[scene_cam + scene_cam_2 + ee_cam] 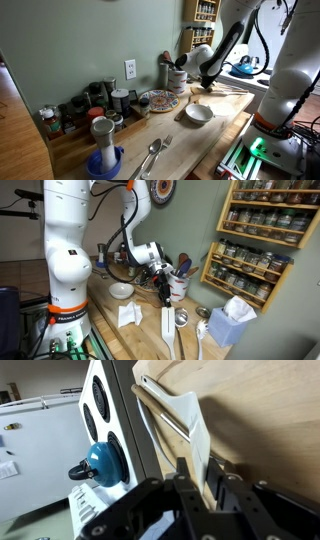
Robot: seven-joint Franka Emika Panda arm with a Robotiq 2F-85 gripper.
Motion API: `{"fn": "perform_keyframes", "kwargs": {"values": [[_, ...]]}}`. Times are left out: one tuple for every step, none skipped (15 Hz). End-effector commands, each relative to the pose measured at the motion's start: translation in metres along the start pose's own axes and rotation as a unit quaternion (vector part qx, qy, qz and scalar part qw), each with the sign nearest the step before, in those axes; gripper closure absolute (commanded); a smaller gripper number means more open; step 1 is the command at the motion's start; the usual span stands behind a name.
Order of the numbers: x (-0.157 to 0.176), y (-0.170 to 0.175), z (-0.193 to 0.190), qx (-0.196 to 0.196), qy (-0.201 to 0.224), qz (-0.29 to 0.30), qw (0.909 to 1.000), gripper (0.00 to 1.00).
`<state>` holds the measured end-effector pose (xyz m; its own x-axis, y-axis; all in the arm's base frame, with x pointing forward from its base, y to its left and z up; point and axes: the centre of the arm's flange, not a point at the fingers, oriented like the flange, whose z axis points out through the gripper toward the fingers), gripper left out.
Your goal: Remove the metallic spatula from the utensils holding bucket and lay it on the table and next to the pasta server
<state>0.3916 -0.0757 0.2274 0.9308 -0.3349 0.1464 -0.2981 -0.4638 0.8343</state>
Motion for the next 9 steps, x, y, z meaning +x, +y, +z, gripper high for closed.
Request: {"fn": "perform_keyframes", "kwargs": {"values": [[0.0045,-0.0025,0.0018,0.014,-0.013,-0.009,0.9998,0.42],[0.0052,-0.0025,0.0012,0.015,-0.014,-0.009,0.9998,0.35],[0.0059,-0.0028,0.0005,0.016,-0.014,-0.010,0.9997,0.28],[0.0062,-0.0032,0.0002,0.016,-0.015,-0.010,0.9997,0.19],[0.0064,-0.0036,0.0000,0.017,-0.016,-0.011,0.9997,0.13],[0.0064,-0.0038,-0.0003,0.018,-0.017,-0.011,0.9996,0.06],[0.0061,-0.0029,-0.0018,0.023,-0.016,-0.012,0.9995,0.00],[0.0059,-0.0010,-0.0041,0.029,-0.019,-0.013,0.9993,0.00],[0.0054,0.0015,-0.0069,0.037,-0.025,-0.013,0.9989,0.00]]}}
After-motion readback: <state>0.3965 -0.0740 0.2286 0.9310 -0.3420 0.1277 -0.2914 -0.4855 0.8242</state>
